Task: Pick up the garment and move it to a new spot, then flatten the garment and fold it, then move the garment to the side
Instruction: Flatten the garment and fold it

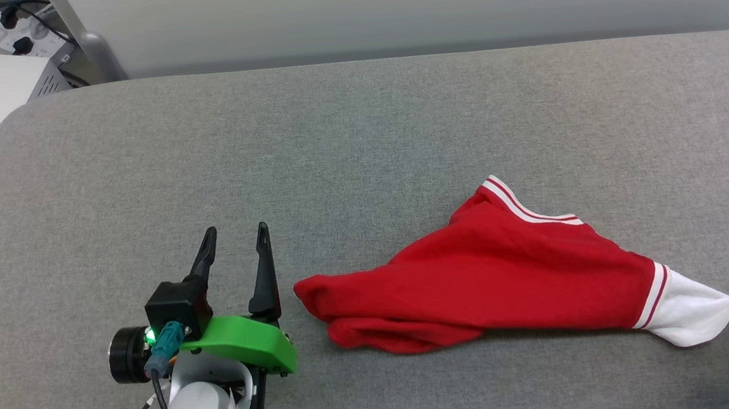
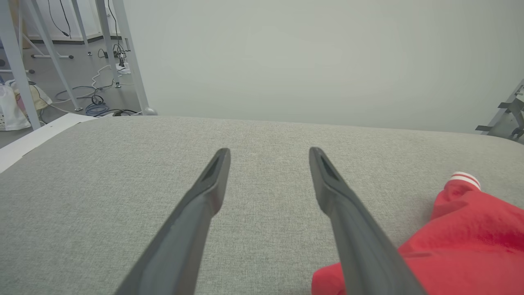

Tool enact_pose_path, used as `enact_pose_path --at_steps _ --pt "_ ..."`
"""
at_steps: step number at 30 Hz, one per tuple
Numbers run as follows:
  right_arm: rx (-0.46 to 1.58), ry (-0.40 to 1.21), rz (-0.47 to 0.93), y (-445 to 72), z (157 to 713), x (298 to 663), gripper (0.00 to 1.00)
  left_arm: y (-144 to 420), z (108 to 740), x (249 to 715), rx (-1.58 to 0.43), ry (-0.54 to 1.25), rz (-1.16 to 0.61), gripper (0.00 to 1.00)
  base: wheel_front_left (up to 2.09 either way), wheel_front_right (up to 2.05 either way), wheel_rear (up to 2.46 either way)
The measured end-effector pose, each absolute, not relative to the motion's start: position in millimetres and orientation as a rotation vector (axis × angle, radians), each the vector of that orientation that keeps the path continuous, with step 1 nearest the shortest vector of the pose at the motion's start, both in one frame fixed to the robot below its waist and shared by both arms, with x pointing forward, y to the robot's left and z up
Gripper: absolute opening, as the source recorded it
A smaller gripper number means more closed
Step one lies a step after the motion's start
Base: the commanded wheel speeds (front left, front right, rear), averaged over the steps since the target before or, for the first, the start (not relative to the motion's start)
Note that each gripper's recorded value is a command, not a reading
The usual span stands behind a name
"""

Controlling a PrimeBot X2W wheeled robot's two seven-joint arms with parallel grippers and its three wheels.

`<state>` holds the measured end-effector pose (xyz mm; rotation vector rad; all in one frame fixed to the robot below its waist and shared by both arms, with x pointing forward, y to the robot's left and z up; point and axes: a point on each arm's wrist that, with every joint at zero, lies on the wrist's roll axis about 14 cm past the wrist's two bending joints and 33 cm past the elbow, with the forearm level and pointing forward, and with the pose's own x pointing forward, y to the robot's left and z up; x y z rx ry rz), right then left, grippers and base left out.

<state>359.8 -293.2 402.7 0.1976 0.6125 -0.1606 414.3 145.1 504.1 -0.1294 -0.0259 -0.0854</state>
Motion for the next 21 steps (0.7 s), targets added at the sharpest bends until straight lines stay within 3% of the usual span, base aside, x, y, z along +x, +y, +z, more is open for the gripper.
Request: enact_pose_path --at_steps 5,12,21 --pt "0.216 0.488 -0.181 -292 414 366 1.00 143 504 413 -0.131 -0.022 -0.093 1.00 0.00 0.00 0.00" --pt "0.161 0.183 -0.223 -299 469 378 1.00 147 506 406 -0.123 -0.022 -0.084 1.00 0.00 0.00 0.00" --pt "0.114 -0.025 -0.095 -247 521 382 1.00 156 512 402 -0.103 -0.018 -0.072 1.00 0.00 0.00 0.00"
